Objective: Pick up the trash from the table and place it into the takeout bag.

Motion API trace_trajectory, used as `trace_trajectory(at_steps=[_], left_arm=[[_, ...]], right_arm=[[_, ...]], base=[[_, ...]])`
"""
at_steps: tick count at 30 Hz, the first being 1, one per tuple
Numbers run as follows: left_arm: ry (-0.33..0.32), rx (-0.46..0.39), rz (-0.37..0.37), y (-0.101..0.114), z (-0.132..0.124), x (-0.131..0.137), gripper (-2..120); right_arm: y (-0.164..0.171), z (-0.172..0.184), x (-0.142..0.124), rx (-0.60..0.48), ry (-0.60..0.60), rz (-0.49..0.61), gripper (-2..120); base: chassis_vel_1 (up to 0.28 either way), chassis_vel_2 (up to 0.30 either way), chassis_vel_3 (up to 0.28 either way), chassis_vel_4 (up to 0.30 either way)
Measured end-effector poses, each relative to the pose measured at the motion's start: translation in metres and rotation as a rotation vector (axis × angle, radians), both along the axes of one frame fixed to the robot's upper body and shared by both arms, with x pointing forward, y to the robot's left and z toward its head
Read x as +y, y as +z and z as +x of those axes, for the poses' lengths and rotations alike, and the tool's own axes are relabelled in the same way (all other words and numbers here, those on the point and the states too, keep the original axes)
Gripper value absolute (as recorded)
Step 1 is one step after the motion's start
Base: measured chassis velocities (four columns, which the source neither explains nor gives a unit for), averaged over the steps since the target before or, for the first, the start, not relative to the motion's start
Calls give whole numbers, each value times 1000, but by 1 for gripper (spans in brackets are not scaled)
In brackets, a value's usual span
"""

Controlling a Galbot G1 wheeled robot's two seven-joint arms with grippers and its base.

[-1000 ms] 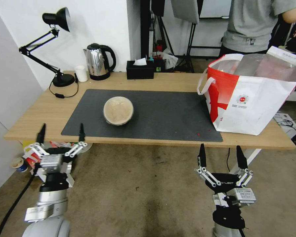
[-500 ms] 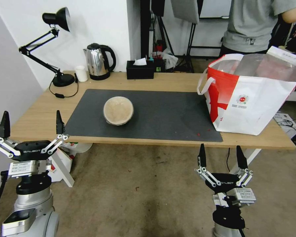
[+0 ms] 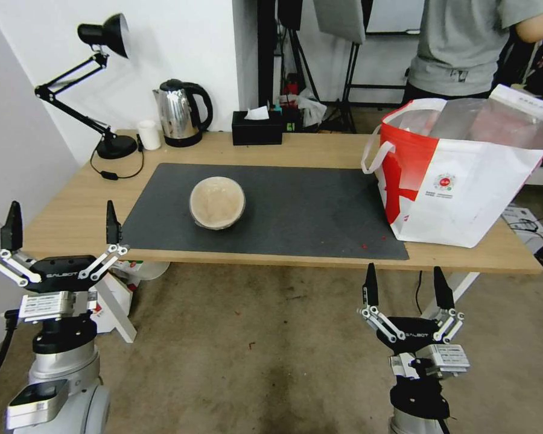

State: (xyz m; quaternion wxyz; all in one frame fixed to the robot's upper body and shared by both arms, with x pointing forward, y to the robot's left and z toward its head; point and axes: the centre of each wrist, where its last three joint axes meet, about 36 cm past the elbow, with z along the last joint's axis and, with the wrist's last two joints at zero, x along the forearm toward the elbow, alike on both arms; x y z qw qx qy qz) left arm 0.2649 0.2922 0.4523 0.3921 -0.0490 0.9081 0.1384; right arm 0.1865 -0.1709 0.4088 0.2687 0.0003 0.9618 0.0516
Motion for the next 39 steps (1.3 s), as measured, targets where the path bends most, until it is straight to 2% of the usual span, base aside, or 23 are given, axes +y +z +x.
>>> trace_trajectory(at_steps=[3, 11, 19, 23, 26, 27, 30, 33, 39], left_arm=[[-3, 6, 3, 0, 1, 0, 100], [-80, 52, 63, 12, 18, 13, 100], [-170, 113, 132, 31, 34, 37, 100], [-180, 122, 160, 37, 40, 47, 100], [-159, 131, 254, 47, 52, 72, 100], [-159, 131, 254, 47, 52, 72, 100], [-120, 132, 344, 60, 58, 94, 100], [-106, 130, 388, 68, 62, 106, 100], [-113, 138, 520, 83, 73, 130, 100]], right_arm=[[0, 0, 0, 0, 0, 0, 100], [0, 0, 0, 0, 0, 0, 100], [0, 0, 0, 0, 0, 0, 100], [0, 0, 0, 0, 0, 0, 100], [0, 0, 0, 0, 0, 0, 100], [0, 0, 0, 0, 0, 0, 100], [0, 0, 0, 0, 0, 0, 100], [0, 0, 0, 0, 0, 0, 100], [0, 0, 0, 0, 0, 0, 100]], base=[[0, 0, 0, 0], [0, 0, 0, 0], [0, 0, 0, 0], [0, 0, 0, 0], [0, 0, 0, 0], [0, 0, 0, 0], [0, 0, 0, 0], [0, 0, 0, 0], [0, 0, 0, 0]])
